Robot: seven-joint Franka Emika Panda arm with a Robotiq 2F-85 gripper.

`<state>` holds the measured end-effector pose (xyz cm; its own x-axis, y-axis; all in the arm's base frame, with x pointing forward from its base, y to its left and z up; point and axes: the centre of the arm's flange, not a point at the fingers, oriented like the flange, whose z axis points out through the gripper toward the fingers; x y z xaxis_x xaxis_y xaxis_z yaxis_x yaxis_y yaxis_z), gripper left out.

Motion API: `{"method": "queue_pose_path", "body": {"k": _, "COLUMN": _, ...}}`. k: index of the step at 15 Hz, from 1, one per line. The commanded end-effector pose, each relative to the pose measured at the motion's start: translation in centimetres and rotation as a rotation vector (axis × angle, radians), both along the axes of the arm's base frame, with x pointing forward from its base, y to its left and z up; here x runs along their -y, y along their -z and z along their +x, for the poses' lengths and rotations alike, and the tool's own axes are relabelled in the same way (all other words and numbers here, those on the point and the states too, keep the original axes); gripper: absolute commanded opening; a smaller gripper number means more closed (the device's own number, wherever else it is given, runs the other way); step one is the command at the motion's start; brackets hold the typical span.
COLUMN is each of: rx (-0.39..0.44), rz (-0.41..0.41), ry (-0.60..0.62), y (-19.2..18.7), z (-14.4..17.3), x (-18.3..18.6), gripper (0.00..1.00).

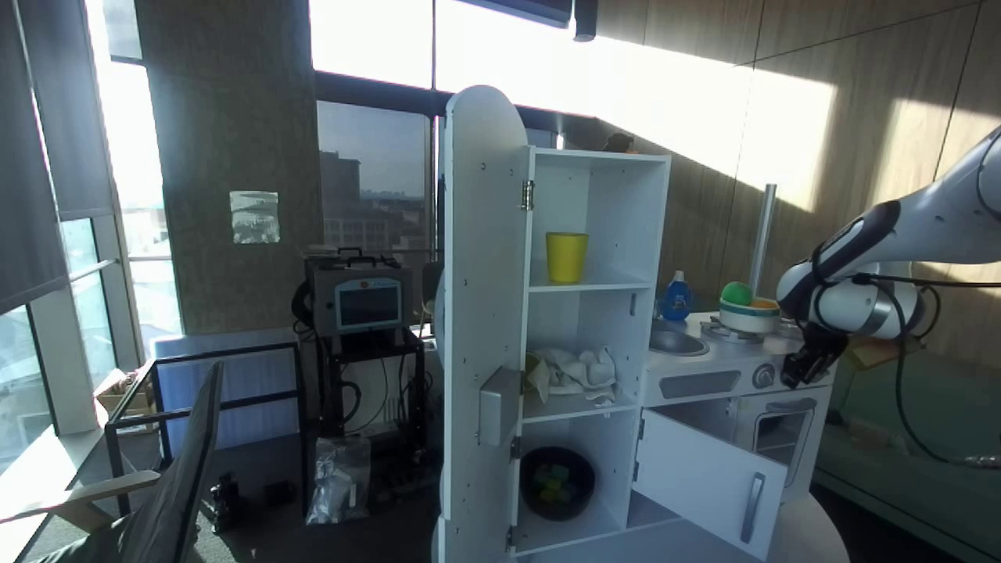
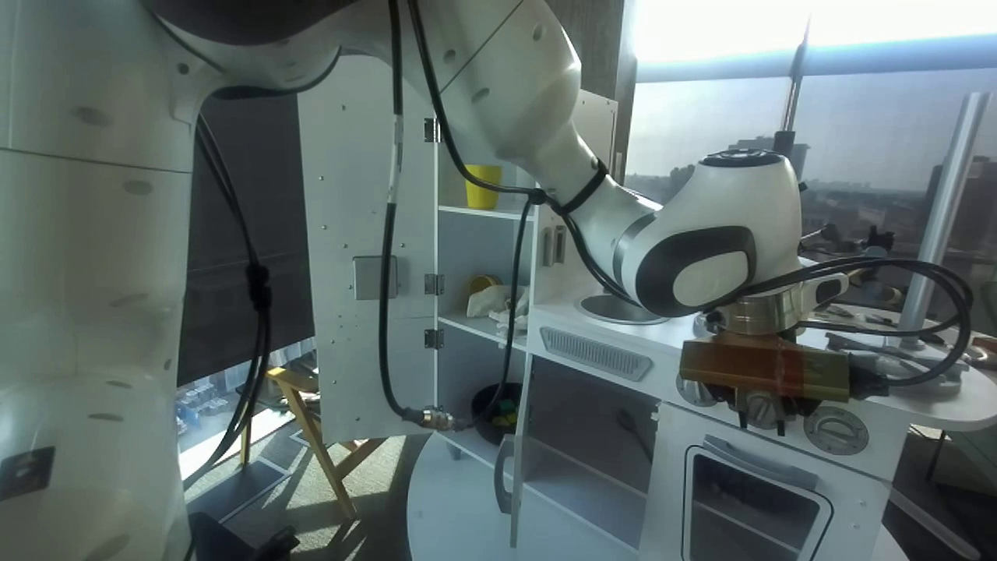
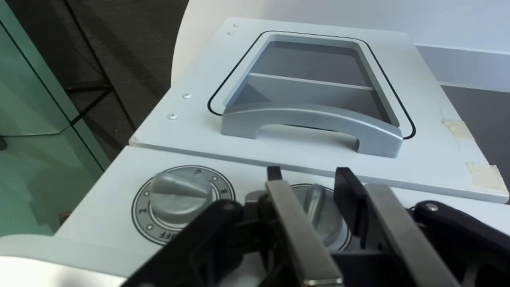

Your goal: Turn the middle knob of the stove to the right

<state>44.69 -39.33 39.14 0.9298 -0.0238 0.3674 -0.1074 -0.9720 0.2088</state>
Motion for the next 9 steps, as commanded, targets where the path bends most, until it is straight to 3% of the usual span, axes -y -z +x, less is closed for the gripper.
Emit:
{"method": "queue_pose_path", "body": {"k": 1, "rx": 0.044, "rz": -0.017, "ry": 0.004, "y": -1.0, "z": -0.3, "x": 0.3, "gripper": 0.21}}
{"method": "queue_pose_path", "body": {"k": 5, "rx": 0.048, "rz": 0.053, "ry": 0.006, "y": -1.0, "z": -0.9, "x": 0.1, "gripper": 0.22}}
{"method": "queue_pose_path", "body": {"k": 9, "rx": 0.142, "rz": 0.123, "ry": 0.003, "y": -1.0, "z": -2.4, "x": 0.5, "gripper": 0.22}}
